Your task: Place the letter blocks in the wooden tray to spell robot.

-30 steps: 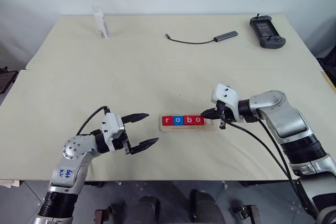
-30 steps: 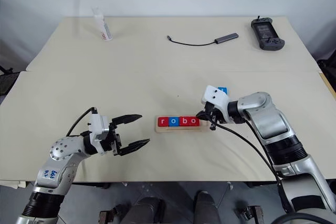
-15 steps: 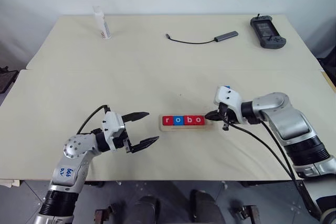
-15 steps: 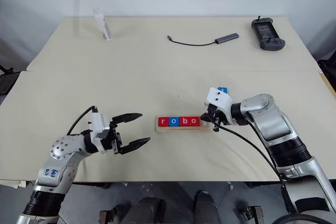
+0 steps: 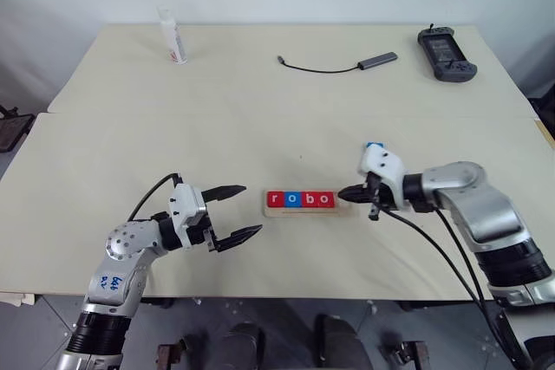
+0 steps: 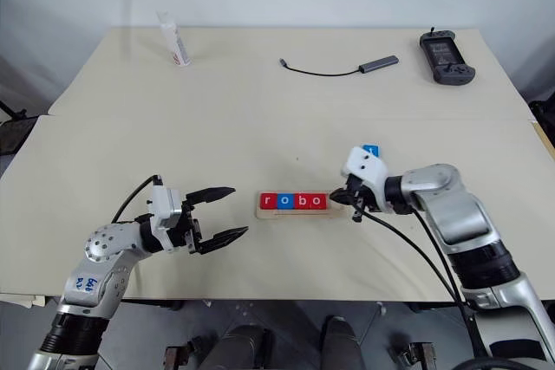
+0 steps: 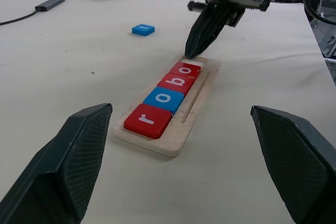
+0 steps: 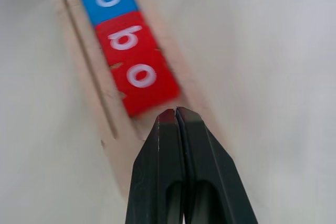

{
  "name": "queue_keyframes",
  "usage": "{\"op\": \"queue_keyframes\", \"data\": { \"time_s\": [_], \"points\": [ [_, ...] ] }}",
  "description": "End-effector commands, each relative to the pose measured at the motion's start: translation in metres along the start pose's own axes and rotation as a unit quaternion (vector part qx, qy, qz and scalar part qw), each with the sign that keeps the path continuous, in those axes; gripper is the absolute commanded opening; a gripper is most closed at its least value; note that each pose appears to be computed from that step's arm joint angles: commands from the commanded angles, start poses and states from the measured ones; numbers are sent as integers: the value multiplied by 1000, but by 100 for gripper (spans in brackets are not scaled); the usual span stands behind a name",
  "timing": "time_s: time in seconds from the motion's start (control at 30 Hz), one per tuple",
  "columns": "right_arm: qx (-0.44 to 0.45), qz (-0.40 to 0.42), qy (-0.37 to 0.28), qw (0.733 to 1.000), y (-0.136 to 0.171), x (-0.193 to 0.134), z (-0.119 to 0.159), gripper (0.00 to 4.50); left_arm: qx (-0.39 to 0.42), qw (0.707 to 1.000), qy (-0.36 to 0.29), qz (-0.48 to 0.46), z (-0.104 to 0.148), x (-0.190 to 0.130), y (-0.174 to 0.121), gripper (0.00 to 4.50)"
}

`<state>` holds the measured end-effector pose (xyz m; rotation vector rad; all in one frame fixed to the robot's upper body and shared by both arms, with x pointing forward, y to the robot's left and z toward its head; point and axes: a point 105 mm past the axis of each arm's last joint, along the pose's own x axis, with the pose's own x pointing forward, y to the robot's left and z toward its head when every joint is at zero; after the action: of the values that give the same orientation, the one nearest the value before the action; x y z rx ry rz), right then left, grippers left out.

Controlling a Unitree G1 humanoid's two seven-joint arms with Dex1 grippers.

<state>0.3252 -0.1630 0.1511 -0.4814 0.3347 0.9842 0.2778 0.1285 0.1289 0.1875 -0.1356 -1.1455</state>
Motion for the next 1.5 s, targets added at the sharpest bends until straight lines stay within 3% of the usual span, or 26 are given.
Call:
{"op": "queue_keyframes", "data": {
  "time_s": [0.03, 0.17, 0.37, 0.57, 0.8, 0.9, 1.1, 1.4, 1.5],
  "points": [
    [0, -74, -55, 996, -5, -40, 2, 94, 15, 1000, -5, -10, 4, 2, 1, 450],
    [13, -178, -101, 979, 0, -73, -19, 230, 13, 1000, -5, -17, 2, 3, 5, 450],
    [59, -330, -120, 935, 14, -114, -66, 445, 15, 1000, -1, -25, 1, 3, 14, 450],
    [93, -361, -122, 920, 23, -118, -86, 445, 18, 999, -5, -35, 1, 8, 17, 450],
    [117, -321, -164, 925, -13, -76, -37, 445, 22, 999, -13, -36, 4, 12, 16, 450],
    [166, -342, -164, 910, -39, -50, -25, 445, 23, 999, -16, -34, 5, 12, 13, 450],
    [222, -401, -124, 880, -76, -9, -20, 445, 22, 999, -21, -18, 7, 11, 8, 450],
    [240, -386, -81, 887, -82, 41, -20, 445, 22, 1000, -21, -8, 10, 7, 3, 450],
    [233, -390, -84, 887, -84, 45, -18, 388, 22, 999, -21, -9, 10, 7, 2, 450]
  ]
}}
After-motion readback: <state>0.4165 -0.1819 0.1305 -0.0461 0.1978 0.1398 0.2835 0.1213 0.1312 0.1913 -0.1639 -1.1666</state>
